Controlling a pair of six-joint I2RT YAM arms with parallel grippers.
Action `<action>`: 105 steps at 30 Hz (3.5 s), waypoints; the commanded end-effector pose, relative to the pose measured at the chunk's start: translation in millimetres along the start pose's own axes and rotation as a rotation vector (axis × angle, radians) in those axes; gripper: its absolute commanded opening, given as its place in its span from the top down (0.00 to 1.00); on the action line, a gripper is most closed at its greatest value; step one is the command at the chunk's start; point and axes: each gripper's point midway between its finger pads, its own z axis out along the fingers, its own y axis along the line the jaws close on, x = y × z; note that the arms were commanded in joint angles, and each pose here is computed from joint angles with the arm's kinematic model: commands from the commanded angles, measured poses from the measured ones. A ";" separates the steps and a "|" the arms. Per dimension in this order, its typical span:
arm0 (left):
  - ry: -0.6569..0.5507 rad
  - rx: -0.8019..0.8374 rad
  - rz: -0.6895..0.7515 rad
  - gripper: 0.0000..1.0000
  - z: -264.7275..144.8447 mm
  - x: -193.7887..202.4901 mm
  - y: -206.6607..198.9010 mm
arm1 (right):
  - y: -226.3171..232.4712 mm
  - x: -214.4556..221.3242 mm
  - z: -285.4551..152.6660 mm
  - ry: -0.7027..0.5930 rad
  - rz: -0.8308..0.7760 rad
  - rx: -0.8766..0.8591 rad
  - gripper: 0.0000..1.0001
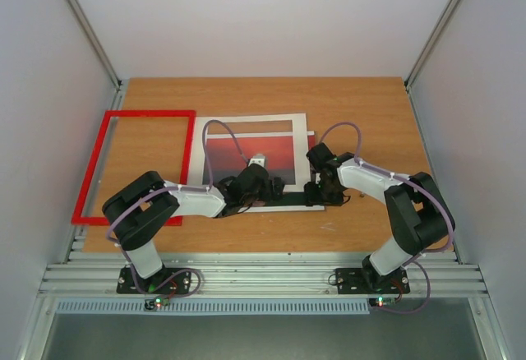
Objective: Take the photo out of the frame
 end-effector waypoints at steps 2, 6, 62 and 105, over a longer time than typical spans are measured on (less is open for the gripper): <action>-0.020 0.022 -0.033 0.01 -1.5 -9.0 -6.6 | 4.5 -5.4 6.0 -0.021 -0.014 0.000 0.39; -0.019 0.022 -0.034 0.01 -1.8 -8.9 -6.4 | 4.8 -6.8 0.5 -0.036 -0.014 -0.001 0.44; 0.238 -0.164 0.040 0.01 -4.6 60.5 32.0 | 43.0 -9.2 -8.5 -0.089 0.113 -0.208 0.33; 0.248 -0.183 0.068 0.01 -1.4 63.7 27.3 | 19.6 -4.3 -17.4 -0.070 0.077 -0.051 0.27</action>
